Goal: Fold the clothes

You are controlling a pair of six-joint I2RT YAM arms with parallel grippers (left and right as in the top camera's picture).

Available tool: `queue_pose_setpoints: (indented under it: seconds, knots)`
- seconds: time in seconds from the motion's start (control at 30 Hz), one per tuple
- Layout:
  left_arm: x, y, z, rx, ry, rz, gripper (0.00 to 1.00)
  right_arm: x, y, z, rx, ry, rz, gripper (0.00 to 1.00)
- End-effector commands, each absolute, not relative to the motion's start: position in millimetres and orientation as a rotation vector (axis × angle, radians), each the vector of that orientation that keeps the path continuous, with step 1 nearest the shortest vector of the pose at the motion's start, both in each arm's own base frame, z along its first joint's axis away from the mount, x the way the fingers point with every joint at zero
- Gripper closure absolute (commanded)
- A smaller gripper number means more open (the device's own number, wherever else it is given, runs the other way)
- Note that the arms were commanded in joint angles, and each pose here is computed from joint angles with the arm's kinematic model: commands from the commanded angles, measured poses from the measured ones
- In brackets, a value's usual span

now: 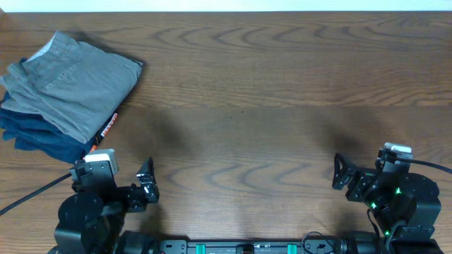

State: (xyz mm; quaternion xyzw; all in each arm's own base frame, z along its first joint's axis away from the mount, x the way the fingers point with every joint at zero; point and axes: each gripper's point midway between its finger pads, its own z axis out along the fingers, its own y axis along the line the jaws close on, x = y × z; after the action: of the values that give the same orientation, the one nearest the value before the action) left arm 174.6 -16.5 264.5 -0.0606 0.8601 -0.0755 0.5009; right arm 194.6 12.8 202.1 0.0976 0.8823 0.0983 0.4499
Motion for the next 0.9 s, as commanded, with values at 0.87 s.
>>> queue_pose_setpoints:
  seconds: [0.87]
  knots:
    - [175,-13,261,-0.142,2.094,-0.148,0.02,205,8,209,0.062,1.848,0.124,0.01]
